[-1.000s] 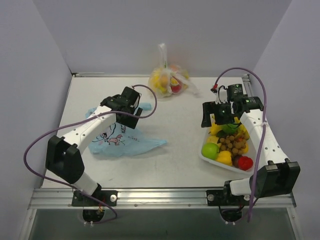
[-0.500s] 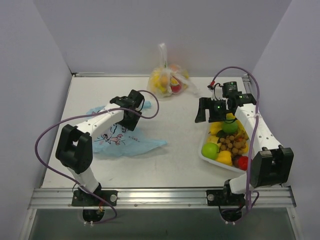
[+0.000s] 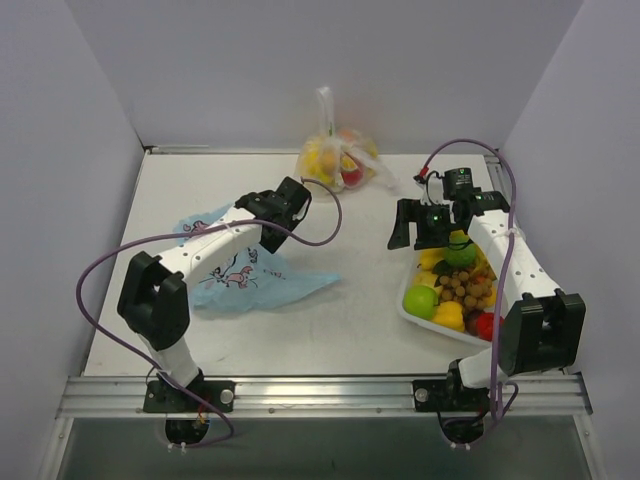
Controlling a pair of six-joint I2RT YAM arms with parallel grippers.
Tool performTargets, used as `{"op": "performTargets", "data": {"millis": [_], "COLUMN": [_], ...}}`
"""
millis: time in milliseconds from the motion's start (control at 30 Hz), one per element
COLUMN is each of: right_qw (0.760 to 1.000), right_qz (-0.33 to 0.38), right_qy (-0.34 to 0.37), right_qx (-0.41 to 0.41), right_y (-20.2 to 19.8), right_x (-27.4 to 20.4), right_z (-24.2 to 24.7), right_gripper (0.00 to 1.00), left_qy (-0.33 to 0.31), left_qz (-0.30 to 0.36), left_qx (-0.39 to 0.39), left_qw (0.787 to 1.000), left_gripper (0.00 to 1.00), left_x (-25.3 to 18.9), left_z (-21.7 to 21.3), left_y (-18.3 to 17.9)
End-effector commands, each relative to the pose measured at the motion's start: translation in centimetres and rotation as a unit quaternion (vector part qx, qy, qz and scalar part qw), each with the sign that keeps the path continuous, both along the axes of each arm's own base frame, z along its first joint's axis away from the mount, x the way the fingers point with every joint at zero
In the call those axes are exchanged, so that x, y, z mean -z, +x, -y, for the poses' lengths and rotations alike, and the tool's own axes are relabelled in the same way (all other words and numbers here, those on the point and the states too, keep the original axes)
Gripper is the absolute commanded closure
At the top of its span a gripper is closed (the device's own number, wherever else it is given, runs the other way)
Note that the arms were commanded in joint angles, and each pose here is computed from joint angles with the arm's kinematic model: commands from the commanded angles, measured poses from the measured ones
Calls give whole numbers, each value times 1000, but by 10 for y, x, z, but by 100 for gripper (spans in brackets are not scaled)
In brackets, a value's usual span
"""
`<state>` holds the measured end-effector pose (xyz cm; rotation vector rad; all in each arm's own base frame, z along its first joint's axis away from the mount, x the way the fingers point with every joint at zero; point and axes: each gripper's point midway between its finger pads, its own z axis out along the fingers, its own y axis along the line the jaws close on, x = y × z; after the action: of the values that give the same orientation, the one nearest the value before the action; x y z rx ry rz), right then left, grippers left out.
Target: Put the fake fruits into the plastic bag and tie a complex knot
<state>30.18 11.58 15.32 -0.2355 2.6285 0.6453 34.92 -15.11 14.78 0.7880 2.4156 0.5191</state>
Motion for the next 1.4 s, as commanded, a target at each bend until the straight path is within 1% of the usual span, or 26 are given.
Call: {"op": "performTargets", "data": {"millis": [0, 67, 200, 267, 367, 400, 500, 533, 567, 600, 667, 700, 733, 800, 867, 933, 967, 1033, 1100, 1133, 1167, 1233, 1267, 1300, 1333, 1367], "right_qw": [1000, 1000, 1000, 1000, 1000, 1000, 999, 999, 999, 998, 996, 995, 991, 987, 981, 977, 975, 971, 969, 968, 968, 969, 970, 971, 972, 973], "right_qz": [-3, -5, -6, -7, -6, -7, -5, 1, 2, 4, 17, 25, 34, 52, 68, 82, 85, 102, 111, 112, 112, 116, 119, 122, 125, 121], "right_qy": [13, 13, 16, 18, 21, 22, 29, 33, 38, 44, 70, 80, 100, 125, 153, 167, 179, 190, 197, 200, 204, 203, 201, 195, 188, 187], "right_qx": [-4, -2, 0, 2, 4, 9, 21, 23, 30, 35, 54, 58, 77, 88, 99, 101, 103, 106, 102, 98, 89, 79, 75, 69, 71, 68], "right_y": [-2, -2, 0, 1, 3, 4, 9, 13, 15, 17, 24, 27, 33, 38, 46, 50, 49, 51, 47, 45, 41, 37, 36, 34, 37, 36], "right_x": [-1, 0, 1, 2, 3, 3, 4, 3, 2, 1, -8, -13, -19, -33, -52, -65, -74, -86, -95, -98, -102, -105, -105, -102, -100, -97], "right_z": [-5, -6, -6, -7, -8, -7, -8, -10, -11, -12, -18, -21, -25, -31, -39, -46, -53, -58, -67, -71, -78, -83, -84, -86, -85, -88], "right_gripper": [22, 22, 23, 23, 24, 24, 27, 28, 31, 32, 35, 36, 39, 39, 36, 30, 29, 27, 25, 22, 18, 13, 13, 11, 10, 8], "left_qy": [24, 33, 34, 47, 77, 82, 79, 69, 46, 20, -48, -106, -137, -202, -247, -279, -304, -338, -370, -399, -422, -454, -479, -494, -520, -544], "left_qz": [16, 10, -30, -35, -40, -43, -48, -45, -57, -52, -40, -31, -21, 13, 44, 53, 67, 71, 102, 104, 126, 119, 124, 123, 121, 119], "left_qx": [-2, -9, 6, 2, -17, -22, -30, -29, -24, -20, -8, 6, 13, 35, 51, 60, 69, 79, 89, 82, 91, 83, 96, 96, 90, 105], "left_qw": [1000, 999, 999, 998, 996, 995, 995, 996, 997, 998, 998, 994, 990, 979, 967, 957, 948, 935, 919, 907, 893, 879, 864, 855, 841, 824], "left_gripper": [38, 40, 41, 42, 48, 55, 66, 81, 90, 100, 100, 100, 100, 100, 100, 100, 100, 100, 100, 100, 100, 100, 100, 100, 100, 100], "left_x": [-3, 5, 31, 37, 47, 49, 47, 41, 40, 28, 4, -17, -32, -71, -101, -115, -129, -135, -149, -153, -168, -164, -172, -173, -167, -171], "left_z": [-2, -5, -2, -5, -18, -22, -28, -26, -23, -19, -5, 5, 11, 24, 30, 33, 36, 37, 38, 40, 42, 44, 47, 47, 51, 52], "left_y": [15, 16, 12, 12, 14, 14, 14, 17, 15, 15, 17, 13, 12, 7, 0, -5, -9, -14, -16, -18, -18, -21, -22, -23, -21, -26]}}
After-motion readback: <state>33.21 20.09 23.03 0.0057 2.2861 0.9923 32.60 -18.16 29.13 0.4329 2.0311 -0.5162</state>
